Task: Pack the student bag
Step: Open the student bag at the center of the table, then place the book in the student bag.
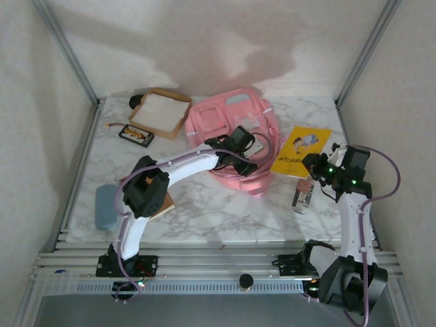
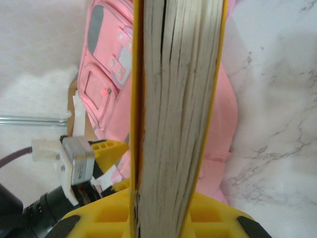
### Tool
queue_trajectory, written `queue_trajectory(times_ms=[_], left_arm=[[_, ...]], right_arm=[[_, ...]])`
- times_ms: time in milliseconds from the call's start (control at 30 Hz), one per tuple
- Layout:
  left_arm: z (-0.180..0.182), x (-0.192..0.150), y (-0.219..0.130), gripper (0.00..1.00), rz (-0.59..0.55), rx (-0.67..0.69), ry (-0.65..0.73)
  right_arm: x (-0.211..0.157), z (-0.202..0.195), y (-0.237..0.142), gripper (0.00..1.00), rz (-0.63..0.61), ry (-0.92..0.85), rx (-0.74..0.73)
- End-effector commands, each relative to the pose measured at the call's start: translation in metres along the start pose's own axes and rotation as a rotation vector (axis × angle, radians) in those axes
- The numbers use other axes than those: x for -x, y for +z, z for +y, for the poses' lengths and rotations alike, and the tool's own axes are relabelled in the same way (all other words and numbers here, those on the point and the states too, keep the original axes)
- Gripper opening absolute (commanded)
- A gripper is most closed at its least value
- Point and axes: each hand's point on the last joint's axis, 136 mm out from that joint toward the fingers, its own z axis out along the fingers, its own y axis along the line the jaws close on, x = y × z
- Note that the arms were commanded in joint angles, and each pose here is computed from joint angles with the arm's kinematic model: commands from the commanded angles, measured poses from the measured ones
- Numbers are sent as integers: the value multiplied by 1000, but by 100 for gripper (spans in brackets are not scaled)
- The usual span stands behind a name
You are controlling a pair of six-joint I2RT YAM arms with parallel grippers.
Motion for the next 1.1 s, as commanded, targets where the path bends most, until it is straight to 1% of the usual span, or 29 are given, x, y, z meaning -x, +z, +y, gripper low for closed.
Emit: queue_trajectory(times_ms=[0, 100, 200, 300, 333, 467, 567, 600, 733, 833, 900, 1067], left_arm=[[13, -8, 9, 72, 60, 72, 61], [23, -7, 20, 71, 63, 121, 59], [25, -6, 30, 71, 81, 118, 54], [27, -6, 37, 60, 88, 117, 51], [28, -5, 37, 55, 87, 117, 48], [34, 5, 28, 29, 56, 123, 38], [41, 16, 16, 5, 23, 143, 36], [43, 21, 9, 0, 10, 153, 36], [50, 41, -26, 0, -44, 187, 38], [61, 59, -64, 0, -118, 232, 6], [71, 72, -91, 0, -175, 267, -23], [94, 100, -149, 0, -313, 350, -100]], right_arm=[[4, 17, -5, 0, -18, -70, 74], [2, 16, -4, 0, -14, -70, 75], [-1, 17, -3, 0, -4, -65, 94], [-2, 15, -3, 0, -4, -65, 91], [-3, 15, -4, 0, -4, -65, 89], [-2, 16, -6, 0, -9, -70, 81], [-2, 14, -7, 0, -6, -77, 64], [-1, 15, -8, 0, -6, -79, 57], [-2, 21, -14, 0, 12, -99, 41], [-1, 18, -21, 0, -1, -123, -23], [-1, 21, -25, 0, 0, -134, -38], [-14, 34, -23, 0, 73, -156, -25]])
